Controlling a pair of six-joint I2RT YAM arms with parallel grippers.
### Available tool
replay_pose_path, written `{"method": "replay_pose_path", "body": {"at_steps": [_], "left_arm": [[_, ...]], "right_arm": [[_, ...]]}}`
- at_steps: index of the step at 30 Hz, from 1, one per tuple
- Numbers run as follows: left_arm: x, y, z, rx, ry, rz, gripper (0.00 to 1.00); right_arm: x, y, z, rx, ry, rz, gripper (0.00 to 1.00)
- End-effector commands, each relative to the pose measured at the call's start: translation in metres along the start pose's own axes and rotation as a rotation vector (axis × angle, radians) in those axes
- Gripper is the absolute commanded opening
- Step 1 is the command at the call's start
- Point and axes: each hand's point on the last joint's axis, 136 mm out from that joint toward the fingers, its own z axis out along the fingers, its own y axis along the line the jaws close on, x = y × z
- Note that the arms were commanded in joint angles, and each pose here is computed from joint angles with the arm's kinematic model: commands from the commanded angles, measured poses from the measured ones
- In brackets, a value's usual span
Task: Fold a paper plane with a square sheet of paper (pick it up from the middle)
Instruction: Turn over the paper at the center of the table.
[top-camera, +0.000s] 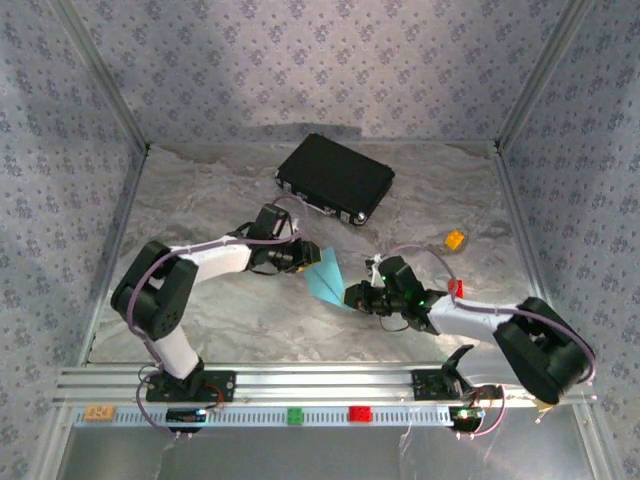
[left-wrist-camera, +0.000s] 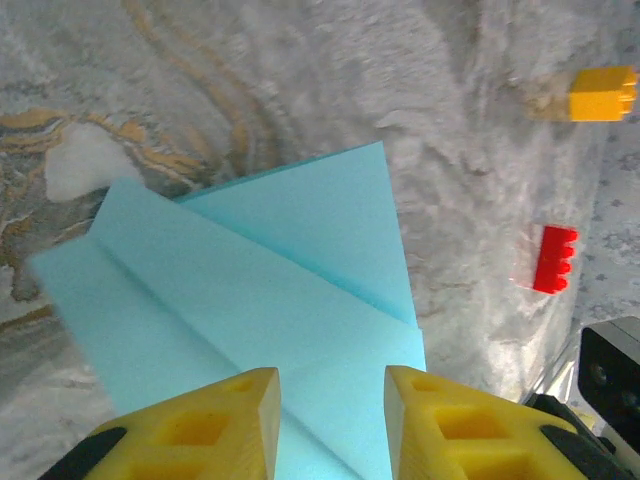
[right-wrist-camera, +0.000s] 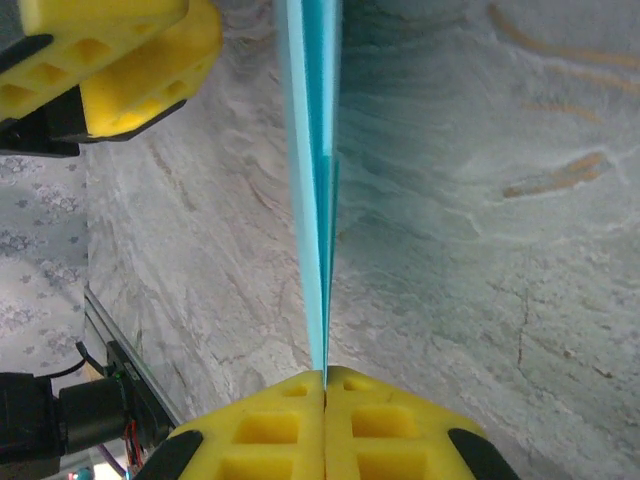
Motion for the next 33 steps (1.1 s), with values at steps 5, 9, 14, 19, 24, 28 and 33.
{"method": "replay_pose_path", "body": {"at_steps": [5,9,14,19,24,28,33], "left_arm": [[-0.002,-0.011,-0.049,-0.057,-0.170,0.091,0.34],[-0.007,-0.010,-0.084,-0.100,-0.303,0.124,0.36],[-0.007,-0.017,-0.111,-0.091,-0.384,0.137,0.37],[-0.001,-0.015,-0.119,-0.093,-0.383,0.117,0.37],[-0.001,-0.012,-0.118,-0.090,-0.381,0.087,0.38],[-0.003,-0.020,-0.118,-0.068,-0.372,0.080,0.38],[0.001,-0.021,-0.123,-0.068,-0.373,0.097,0.38]], "right_arm": [[-0.012,0.005,-0.033,0.107,-0.125,-0.235,0.07],[-0.024,0.003,-0.059,0.201,-0.228,-0.295,0.06],[-0.032,-0.013,-0.087,0.306,-0.322,-0.189,0.05],[-0.030,-0.018,-0.107,0.324,-0.370,-0.081,0.04],[-0.026,-0.022,-0.111,0.308,-0.398,-0.041,0.04],[-0.024,-0.018,-0.109,0.295,-0.382,-0.044,0.04],[-0.020,-0.012,-0.115,0.306,-0.354,-0.069,0.03]]}}
